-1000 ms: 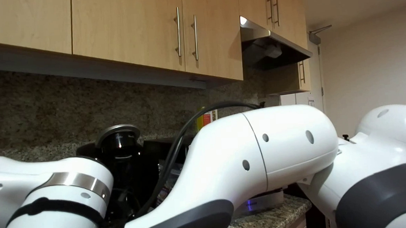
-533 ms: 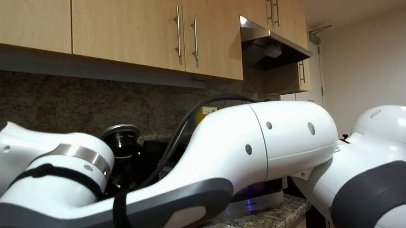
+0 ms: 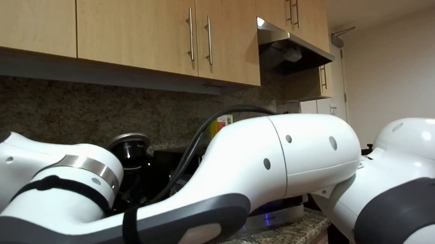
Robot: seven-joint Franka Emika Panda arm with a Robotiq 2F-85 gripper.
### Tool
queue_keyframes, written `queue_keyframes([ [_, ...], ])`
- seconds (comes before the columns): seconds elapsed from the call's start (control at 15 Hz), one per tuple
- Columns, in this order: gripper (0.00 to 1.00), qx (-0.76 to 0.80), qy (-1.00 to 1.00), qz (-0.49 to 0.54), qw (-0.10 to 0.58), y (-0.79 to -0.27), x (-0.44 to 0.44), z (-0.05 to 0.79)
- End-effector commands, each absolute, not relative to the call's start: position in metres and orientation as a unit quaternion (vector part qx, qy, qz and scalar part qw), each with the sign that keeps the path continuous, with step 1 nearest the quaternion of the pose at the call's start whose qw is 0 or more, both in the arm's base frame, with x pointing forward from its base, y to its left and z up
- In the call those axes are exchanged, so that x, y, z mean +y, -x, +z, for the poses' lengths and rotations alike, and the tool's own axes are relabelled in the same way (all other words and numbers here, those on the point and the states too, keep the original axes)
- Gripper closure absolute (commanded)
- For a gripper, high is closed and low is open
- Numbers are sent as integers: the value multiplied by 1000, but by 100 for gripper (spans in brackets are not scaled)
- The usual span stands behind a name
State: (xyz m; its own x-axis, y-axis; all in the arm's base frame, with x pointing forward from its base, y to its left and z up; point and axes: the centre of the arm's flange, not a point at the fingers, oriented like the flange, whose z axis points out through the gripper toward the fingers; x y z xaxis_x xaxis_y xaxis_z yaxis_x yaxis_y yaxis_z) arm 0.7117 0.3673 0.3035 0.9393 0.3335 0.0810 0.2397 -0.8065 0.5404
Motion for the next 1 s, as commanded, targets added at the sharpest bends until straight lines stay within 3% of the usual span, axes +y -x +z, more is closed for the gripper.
queue_keyframes([
  [0.0, 98, 148, -965, 102, 189, -698, 368, 338],
  [0.4, 98, 80, -985, 127, 82, -668, 330, 417],
  [0.93, 98, -63, -983, 171, 2, -661, 275, 488],
])
